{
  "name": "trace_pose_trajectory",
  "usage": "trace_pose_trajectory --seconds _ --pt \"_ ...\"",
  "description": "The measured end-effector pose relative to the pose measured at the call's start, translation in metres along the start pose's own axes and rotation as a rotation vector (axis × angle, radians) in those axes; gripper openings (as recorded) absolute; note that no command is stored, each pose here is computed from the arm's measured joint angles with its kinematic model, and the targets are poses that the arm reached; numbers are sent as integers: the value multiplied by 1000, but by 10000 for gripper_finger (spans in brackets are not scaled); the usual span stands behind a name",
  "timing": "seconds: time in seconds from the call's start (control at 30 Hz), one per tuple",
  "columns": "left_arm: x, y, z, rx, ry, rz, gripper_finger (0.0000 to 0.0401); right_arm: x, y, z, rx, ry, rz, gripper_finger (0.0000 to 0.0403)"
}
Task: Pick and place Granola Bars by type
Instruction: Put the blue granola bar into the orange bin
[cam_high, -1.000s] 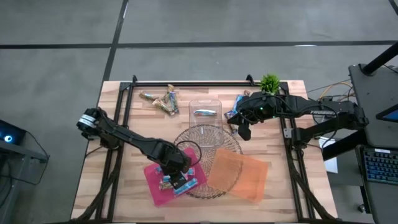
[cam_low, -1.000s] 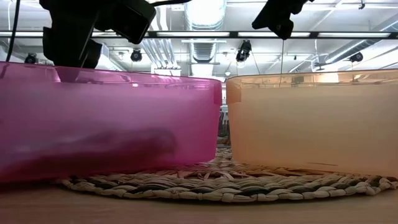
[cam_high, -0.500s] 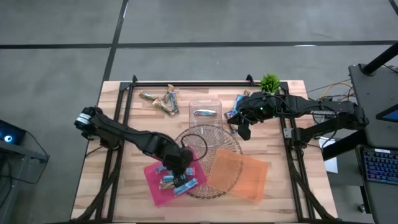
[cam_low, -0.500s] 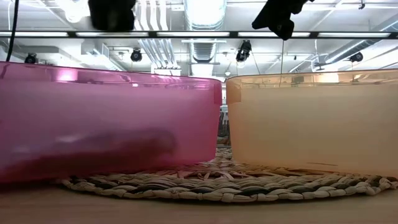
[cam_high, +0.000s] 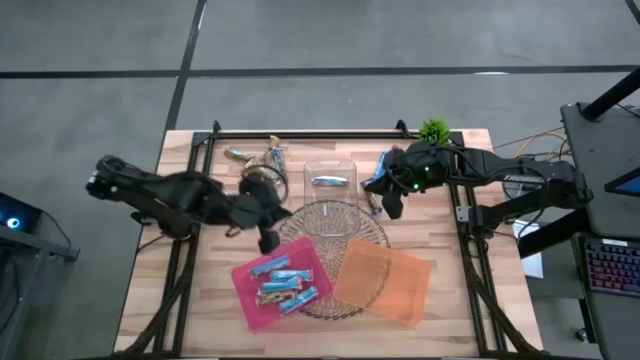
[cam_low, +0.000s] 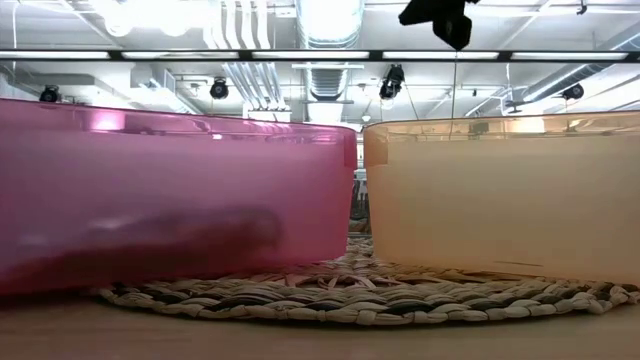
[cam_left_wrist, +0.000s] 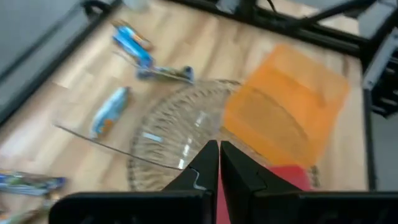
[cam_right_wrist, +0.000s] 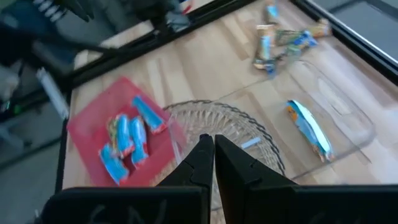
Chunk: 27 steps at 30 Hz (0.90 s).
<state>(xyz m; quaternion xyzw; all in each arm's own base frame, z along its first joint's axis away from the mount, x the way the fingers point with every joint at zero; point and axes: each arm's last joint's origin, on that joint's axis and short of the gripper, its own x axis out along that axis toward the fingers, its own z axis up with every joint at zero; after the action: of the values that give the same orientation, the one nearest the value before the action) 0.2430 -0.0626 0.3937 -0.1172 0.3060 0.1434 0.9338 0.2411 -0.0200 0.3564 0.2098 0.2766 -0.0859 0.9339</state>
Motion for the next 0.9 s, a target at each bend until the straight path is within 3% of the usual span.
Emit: trace_pose_trajectory --seconds 0.27,0.4,0.63,0.9 --pt "-23 41 -11 -62 -93 48 0 -9 -9 4 286 36 -153 8" --pt "-27 52 -17 -68 -112 64 0 -3 -15 2 350 113 -223 8" --pt "-28 59 -23 -63 -117 73 0 5 -21 7 199 270 -234 8" --pt "-29 59 -23 -63 -117 67 0 -9 -40 18 29 466 -243 8"
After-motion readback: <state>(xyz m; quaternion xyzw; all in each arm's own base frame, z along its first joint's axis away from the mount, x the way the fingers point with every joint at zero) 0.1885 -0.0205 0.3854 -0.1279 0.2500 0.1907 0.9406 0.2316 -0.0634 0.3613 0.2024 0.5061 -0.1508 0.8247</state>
